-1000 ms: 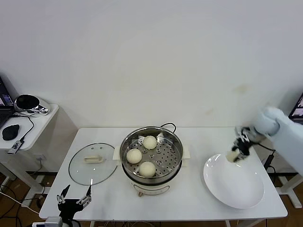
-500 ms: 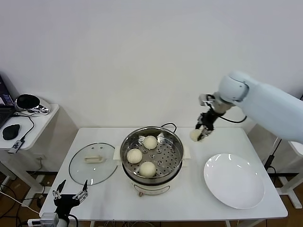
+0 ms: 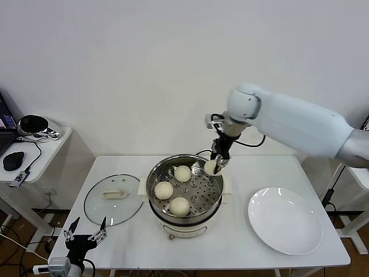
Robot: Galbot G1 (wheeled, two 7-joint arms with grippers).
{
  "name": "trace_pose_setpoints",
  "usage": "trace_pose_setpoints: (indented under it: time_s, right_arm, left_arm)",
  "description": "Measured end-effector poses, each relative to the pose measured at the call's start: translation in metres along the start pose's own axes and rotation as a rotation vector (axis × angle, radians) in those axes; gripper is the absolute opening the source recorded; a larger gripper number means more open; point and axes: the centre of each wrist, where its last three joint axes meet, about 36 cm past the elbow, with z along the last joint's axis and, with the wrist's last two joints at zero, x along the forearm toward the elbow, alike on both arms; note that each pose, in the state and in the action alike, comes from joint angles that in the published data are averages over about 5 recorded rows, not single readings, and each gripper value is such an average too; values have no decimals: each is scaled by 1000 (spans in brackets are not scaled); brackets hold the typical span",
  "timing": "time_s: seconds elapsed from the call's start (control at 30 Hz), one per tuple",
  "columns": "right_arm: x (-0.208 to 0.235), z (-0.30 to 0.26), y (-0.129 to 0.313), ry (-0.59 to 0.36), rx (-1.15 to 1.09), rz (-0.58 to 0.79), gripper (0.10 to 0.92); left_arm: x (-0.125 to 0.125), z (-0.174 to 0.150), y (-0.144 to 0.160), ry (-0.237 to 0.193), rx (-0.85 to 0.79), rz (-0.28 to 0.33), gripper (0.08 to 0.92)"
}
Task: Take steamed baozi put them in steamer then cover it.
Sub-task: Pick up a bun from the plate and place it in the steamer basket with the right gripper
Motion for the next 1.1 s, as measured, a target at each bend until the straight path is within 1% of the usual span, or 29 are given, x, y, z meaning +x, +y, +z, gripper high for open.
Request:
trace_pose_setpoints:
  time_s: [0.4,0.63,0.87,0.97,1.1]
  right_arm:
    - [-48,-39,-6,55,54,-34,475]
    - [-72,-44,-5,80,65,-48,475]
    - [-84,-44,0,101,74,-54,475]
    - [-89,-43,2,103,74,-56,502]
    - [-90,-42,3,100,74,-53,610]
  left_arm:
    - [-2,0,2,-5,16,-9,823]
    - [-3,2,3,-2,20,-13,823]
    - [-5,3,1,0,25,-8,823]
    - [-6,4,0,0,27,-6,823]
    - [-6,4,0,0,27,-6,823]
